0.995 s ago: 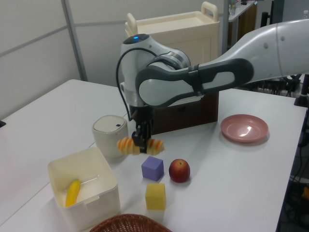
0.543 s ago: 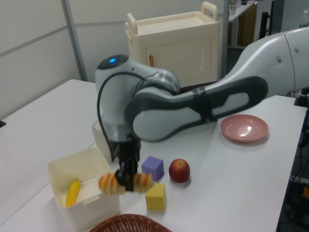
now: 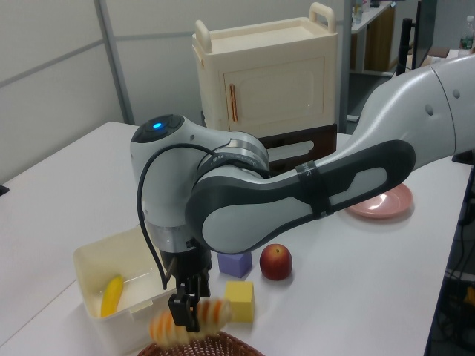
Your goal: Put the bread in the basket
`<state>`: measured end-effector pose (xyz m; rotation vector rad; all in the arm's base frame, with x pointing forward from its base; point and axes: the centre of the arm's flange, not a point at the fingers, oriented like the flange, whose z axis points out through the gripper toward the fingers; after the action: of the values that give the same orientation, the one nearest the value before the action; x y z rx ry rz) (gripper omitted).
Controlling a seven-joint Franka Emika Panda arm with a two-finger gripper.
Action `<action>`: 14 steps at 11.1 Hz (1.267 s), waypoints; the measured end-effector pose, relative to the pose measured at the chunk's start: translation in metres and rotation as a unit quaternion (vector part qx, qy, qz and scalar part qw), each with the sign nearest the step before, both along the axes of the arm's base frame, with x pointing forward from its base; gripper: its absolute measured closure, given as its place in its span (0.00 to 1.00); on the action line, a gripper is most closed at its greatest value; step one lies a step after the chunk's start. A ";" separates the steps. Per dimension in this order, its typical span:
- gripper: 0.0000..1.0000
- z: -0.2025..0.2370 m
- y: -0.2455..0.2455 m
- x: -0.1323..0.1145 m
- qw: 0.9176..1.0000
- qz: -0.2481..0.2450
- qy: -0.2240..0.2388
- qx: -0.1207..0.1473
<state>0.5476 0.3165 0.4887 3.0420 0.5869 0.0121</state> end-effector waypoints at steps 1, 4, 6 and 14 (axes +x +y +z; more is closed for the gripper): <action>0.06 0.000 0.000 0.000 1.000 0.000 0.000 0.000; 0.00 0.003 -0.007 0.004 1.000 -0.006 -0.004 0.000; 0.00 0.017 -0.041 0.020 0.999 -0.036 -0.016 0.002; 0.00 0.094 -0.287 0.030 0.983 -0.184 0.006 -0.007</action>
<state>0.5776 0.0294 0.5831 3.0862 0.0171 -0.0212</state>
